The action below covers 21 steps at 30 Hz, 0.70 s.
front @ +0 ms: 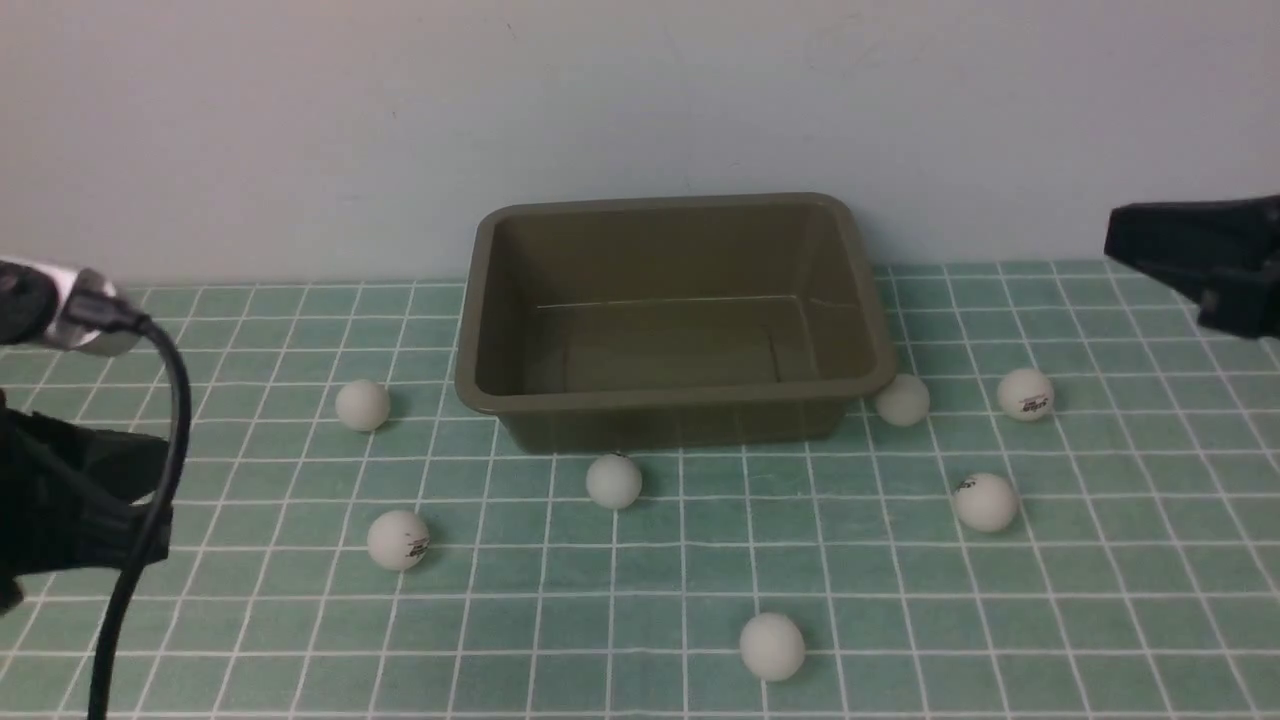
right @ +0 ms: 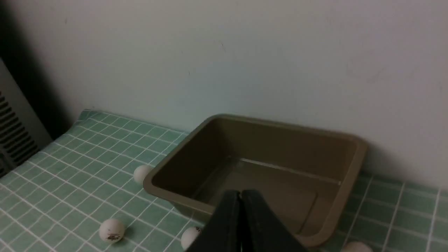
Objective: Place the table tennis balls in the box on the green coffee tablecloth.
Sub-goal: 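Reach for and grasp a ping pong ball on the table beside the basket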
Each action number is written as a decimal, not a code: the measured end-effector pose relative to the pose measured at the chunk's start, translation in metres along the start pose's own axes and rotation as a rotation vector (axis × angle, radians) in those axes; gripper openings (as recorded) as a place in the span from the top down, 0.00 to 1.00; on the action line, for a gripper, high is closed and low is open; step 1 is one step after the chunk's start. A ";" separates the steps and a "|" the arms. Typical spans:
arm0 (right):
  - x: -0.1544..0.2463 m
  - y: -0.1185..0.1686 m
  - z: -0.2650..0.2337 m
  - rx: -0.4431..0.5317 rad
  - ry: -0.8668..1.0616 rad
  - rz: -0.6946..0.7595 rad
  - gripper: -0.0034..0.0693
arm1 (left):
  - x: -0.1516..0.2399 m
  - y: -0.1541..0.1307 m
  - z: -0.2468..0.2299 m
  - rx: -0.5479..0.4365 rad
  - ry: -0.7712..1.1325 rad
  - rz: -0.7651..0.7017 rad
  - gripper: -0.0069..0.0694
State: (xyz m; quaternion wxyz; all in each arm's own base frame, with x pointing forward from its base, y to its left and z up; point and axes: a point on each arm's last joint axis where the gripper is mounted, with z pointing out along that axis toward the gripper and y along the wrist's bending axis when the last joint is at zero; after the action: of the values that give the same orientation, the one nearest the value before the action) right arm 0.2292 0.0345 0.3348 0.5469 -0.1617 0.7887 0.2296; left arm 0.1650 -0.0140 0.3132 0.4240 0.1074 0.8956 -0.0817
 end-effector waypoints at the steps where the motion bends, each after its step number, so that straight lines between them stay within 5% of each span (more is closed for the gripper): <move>1: -0.005 -0.008 0.005 0.049 -0.008 -0.027 0.97 | -0.006 0.004 0.008 0.002 0.027 0.006 0.92; 5: -0.025 -0.050 0.007 0.452 -0.072 -0.142 0.97 | -0.021 0.019 0.043 0.000 0.097 0.013 0.92; 11: -0.023 -0.085 -0.020 0.916 -0.046 -0.127 0.97 | -0.034 0.038 0.094 0.011 0.198 -0.014 0.91; 14: -0.012 -0.090 -0.026 1.024 0.127 -0.163 0.97 | -0.039 0.046 0.112 0.014 0.236 -0.008 0.91; 21: 0.011 -0.084 -0.025 0.879 0.451 -0.228 0.97 | -0.058 0.061 0.145 -0.008 0.230 0.024 0.91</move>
State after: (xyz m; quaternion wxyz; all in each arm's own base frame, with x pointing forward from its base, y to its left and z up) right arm 0.2485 -0.0500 0.3165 0.4008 -0.0467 0.8867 -0.2257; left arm 0.3241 0.0037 0.2642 0.3198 0.1248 0.9373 -0.0601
